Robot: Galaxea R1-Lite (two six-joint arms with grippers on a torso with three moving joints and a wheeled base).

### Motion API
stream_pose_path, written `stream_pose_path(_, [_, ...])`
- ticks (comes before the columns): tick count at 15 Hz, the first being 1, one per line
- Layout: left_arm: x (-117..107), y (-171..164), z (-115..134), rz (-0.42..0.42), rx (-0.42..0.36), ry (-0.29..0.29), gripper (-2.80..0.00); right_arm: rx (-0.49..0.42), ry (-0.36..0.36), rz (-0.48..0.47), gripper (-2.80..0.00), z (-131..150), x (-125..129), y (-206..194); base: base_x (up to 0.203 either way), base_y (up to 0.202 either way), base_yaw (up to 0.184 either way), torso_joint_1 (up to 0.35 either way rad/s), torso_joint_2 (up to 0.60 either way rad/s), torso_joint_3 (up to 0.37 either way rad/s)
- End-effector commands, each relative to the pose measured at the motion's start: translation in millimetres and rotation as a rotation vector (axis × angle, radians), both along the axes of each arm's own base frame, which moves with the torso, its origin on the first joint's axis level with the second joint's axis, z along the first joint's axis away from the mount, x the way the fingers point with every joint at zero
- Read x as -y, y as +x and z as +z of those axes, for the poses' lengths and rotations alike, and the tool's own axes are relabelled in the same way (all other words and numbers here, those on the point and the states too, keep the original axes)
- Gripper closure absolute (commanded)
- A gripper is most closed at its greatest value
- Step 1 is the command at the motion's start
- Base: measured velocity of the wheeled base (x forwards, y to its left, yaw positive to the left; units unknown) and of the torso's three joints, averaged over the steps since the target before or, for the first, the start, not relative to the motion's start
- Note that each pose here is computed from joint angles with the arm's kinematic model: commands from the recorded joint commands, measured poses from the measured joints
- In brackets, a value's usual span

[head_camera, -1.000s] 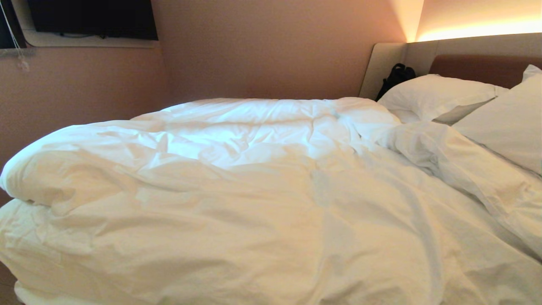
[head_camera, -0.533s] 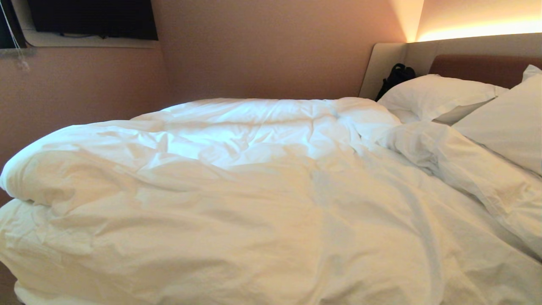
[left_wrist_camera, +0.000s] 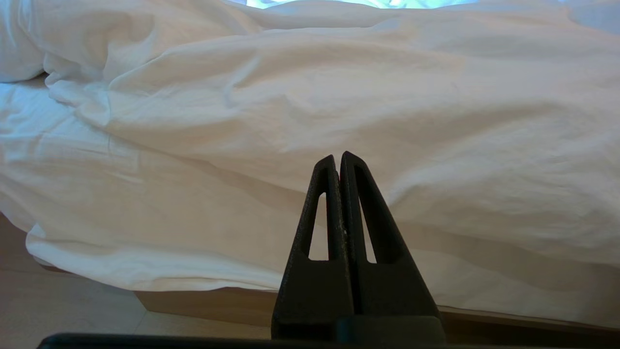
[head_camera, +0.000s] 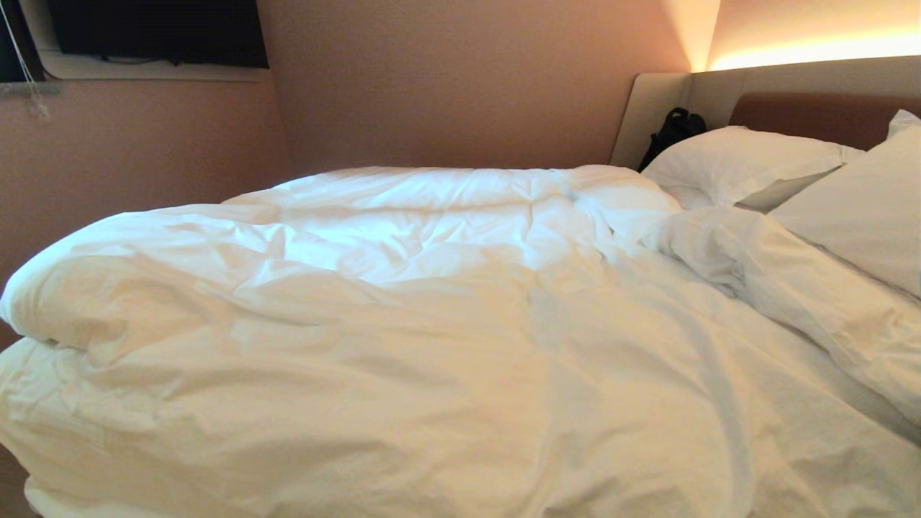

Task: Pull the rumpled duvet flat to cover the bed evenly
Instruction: Flatten the corners of the folded blanket

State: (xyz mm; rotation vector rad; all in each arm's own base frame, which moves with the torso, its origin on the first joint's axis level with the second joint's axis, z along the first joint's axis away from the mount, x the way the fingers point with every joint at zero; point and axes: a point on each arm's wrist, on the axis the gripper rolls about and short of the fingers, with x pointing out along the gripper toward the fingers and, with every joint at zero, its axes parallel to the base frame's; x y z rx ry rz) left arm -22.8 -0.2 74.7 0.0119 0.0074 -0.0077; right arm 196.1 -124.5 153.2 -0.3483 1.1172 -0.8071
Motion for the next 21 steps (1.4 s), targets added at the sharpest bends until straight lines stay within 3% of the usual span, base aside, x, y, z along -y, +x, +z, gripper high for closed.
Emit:
stream_pose_path(1, [0,0,0,0.0,0.0,0.0,0.0,0.016,-0.01,-0.002,0.0,4,-1,-1,0.0,0.0,0.0,0.0,0.0,0.0])
stream_pose_path(5, [0,0,0,0.0,0.0,0.0,0.0,0.138,0.006,0.052,0.0,25,-8,-11,0.0,0.0,0.0,0.0,0.0,0.0])
stream_pose_path(8, [0,0,0,0.0,0.0,0.0,0.0,0.299,0.081,0.196,0.0,55,-22,-27,0.0,0.0,0.0,0.0,0.0,0.0])
stream_pose_path(10, [0,0,0,0.0,0.0,0.0,0.0,0.387,0.207,0.28,0.0,71,-33,-39,0.0,0.0,0.0,0.0,0.0,0.0])
stream_pose_path(13, [0,0,0,0.0,0.0,0.0,0.0,0.449,0.461,0.389,0.0,97,-50,-58,0.0,0.0,0.0,0.0,0.0,0.0])
stream_pose_path(15, [0,0,0,0.0,0.0,0.0,0.0,0.46,0.743,0.527,0.0,118,-67,-75,0.0,0.0,0.0,0.0,0.0,0.0])
stream_pose_path(16, [0,0,0,0.0,0.0,0.0,0.0,0.466,0.832,0.566,0.0,124,-74,-83,0.0,0.0,0.0,0.0,0.0,0.0])
stream_pose_path(18, [0,0,0,0.0,0.0,0.0,0.0,0.455,0.93,0.643,0.0,124,-83,-92,0.0,0.0,0.0,0.0,0.0,0.0])
stream_pose_path(21, [0,0,0,0.0,0.0,0.0,0.0,0.381,0.963,0.691,0.0,110,-90,-98,0.0,0.0,0.0,0.0,0.0,0.0])
